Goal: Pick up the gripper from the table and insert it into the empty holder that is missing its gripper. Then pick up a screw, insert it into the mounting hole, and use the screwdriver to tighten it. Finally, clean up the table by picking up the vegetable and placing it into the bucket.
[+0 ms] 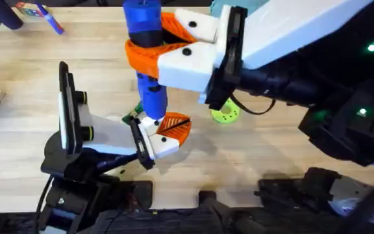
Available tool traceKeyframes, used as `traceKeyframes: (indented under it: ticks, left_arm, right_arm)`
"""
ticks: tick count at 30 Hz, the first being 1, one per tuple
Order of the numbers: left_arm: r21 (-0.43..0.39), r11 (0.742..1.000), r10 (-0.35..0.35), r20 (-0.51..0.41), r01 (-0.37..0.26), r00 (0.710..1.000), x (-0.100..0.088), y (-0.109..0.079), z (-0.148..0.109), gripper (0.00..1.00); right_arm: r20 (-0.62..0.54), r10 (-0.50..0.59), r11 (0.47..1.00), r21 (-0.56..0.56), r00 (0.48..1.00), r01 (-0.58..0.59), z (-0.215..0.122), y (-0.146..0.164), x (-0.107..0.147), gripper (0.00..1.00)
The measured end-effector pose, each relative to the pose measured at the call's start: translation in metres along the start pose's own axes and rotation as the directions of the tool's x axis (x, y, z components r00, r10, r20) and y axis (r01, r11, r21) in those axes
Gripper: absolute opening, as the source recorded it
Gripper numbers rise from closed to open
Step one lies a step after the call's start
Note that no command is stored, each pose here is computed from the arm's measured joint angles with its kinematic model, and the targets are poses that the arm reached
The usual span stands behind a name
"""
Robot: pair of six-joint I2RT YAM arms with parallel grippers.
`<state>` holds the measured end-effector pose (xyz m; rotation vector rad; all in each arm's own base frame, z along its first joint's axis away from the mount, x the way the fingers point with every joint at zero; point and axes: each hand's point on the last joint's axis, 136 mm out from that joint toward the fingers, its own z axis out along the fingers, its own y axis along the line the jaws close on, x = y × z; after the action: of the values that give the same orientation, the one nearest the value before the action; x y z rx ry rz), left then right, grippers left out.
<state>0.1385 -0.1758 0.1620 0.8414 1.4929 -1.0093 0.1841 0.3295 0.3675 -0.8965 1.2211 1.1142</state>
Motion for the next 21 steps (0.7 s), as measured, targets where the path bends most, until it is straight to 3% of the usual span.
traceKeyframes:
  ticks: [21]
  left_arm:
    - [0.0, 1.0, 0.0, 0.0, 0.0, 1.0, 0.0, 0.0, 0.0, 0.017]
  right_arm:
    - [0.04, -0.005, 1.0, -0.006, 0.999, 0.006, 0.0, 0.001, -0.01, 0.063]
